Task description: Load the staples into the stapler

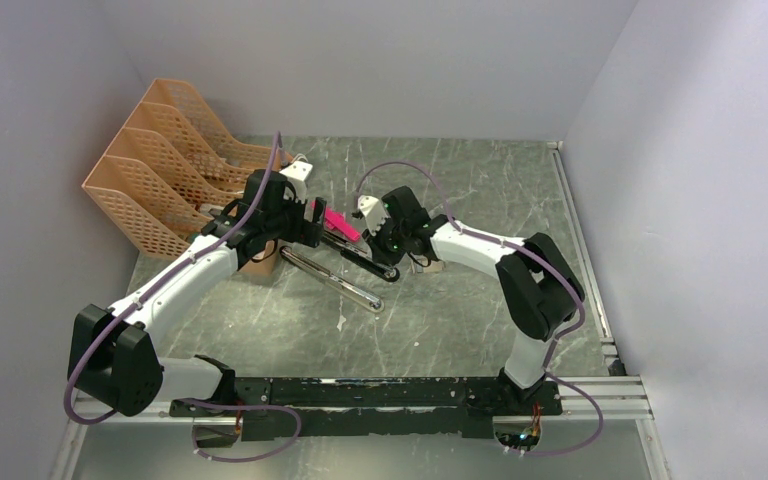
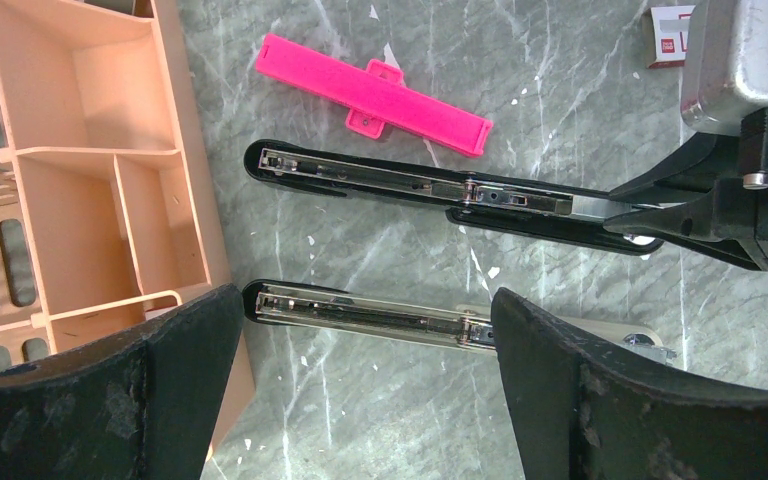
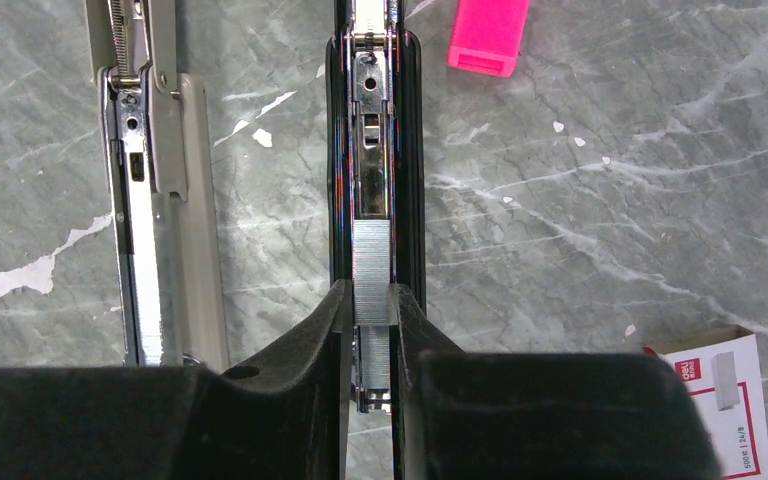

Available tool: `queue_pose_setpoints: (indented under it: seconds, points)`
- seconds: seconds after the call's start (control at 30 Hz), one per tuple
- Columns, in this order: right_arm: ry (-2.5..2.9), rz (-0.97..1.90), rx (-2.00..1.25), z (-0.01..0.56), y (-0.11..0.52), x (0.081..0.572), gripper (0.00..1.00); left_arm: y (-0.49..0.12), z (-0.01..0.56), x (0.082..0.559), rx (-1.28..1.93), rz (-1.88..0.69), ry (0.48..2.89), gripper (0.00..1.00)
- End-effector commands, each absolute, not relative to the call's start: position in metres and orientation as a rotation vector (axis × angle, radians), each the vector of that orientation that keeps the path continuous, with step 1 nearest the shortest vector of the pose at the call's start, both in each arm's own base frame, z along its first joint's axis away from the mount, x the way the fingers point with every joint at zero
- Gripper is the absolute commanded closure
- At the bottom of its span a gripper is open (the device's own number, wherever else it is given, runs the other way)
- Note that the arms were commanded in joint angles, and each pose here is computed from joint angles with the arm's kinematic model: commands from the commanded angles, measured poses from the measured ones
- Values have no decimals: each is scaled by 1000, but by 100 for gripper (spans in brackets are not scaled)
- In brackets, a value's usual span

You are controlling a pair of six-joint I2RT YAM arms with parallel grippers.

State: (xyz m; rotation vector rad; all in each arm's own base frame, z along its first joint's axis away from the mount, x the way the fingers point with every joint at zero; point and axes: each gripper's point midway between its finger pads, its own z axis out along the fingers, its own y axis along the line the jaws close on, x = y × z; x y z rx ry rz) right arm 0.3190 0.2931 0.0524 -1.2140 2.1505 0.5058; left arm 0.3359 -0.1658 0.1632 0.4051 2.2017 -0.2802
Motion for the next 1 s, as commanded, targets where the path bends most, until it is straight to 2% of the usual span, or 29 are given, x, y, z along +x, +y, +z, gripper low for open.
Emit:
queue_pose_setpoints:
  seconds: [0.0,0.97]
  points:
    - [2186,506,-1227,46,294,318,100,-171,171,336,426,-302,2161,2]
    - [2241,312,-1245,40,284,324,100,-170,172,336,423,-298,2158,2]
